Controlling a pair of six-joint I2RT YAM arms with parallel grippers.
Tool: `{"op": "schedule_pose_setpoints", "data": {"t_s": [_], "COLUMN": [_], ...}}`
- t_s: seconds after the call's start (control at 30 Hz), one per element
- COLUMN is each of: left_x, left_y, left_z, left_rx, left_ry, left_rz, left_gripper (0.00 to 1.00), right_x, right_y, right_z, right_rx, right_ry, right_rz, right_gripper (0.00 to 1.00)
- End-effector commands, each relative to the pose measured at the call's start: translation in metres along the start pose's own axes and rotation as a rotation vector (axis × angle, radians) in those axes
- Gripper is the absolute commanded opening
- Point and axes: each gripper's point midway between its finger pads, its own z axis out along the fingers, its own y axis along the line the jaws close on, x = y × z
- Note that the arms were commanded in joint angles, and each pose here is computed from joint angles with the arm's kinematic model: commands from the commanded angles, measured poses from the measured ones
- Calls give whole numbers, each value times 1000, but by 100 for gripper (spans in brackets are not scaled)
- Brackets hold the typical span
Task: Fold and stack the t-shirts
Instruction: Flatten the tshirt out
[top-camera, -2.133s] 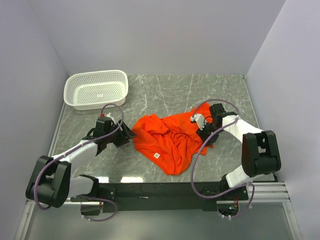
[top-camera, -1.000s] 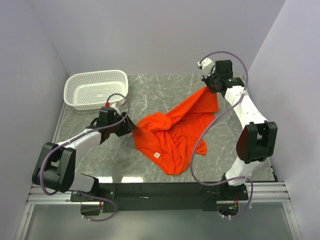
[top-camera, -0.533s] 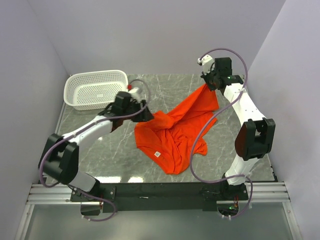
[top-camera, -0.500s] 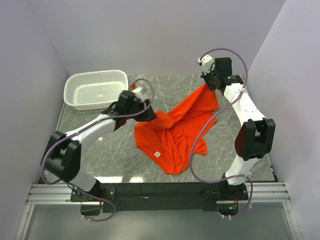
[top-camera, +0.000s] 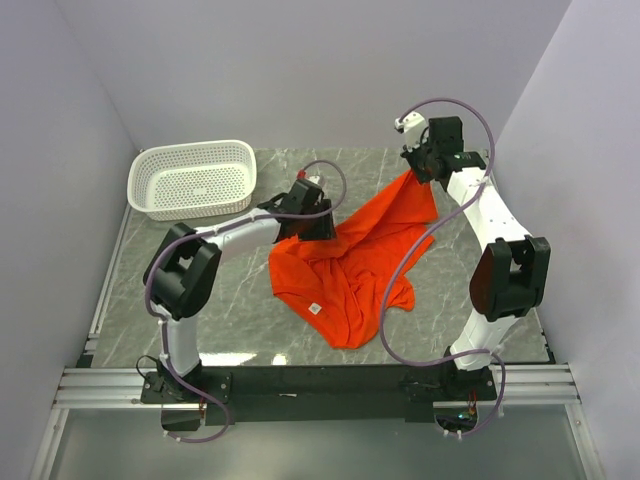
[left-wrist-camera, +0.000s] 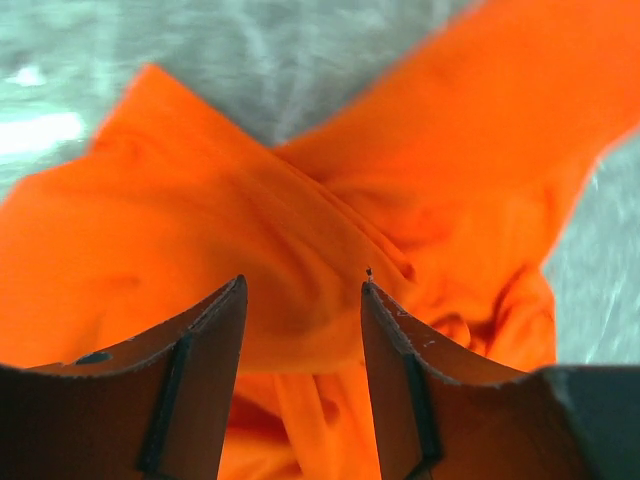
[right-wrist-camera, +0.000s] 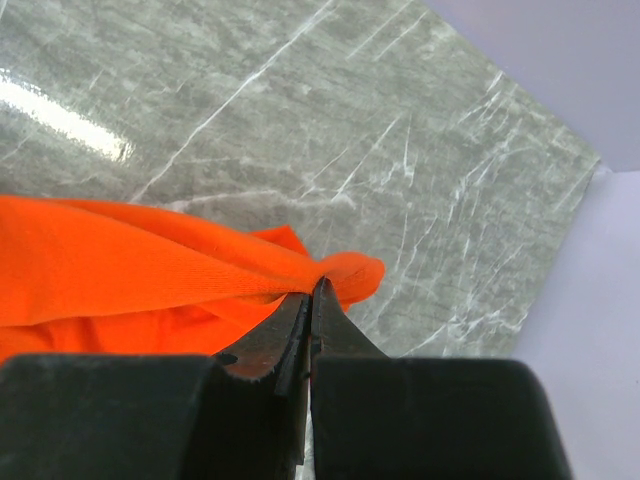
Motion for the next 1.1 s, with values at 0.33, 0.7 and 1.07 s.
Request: {"op": "schedule_pose_setpoints", "data": {"t_s": [0.33, 0.7, 1.07], "left_x": [-60, -43, -34], "left_y": [45, 48, 79], "left_z": [44, 49, 65], "left_rx": [-9, 95, -65], "left_ry": [53, 159, 175], "left_rz": [-65, 68, 97], "left_gripper": [49, 49, 46], "right_x": [-5, 1, -2], "right_y": [-2, -1, 3], "right_z": [-4, -3, -2], "right_rx": [-1, -7, -24], "right_ry": [-44, -33, -40], "right_rz": [12, 4, 14], "right_gripper": [0, 0, 0]}}
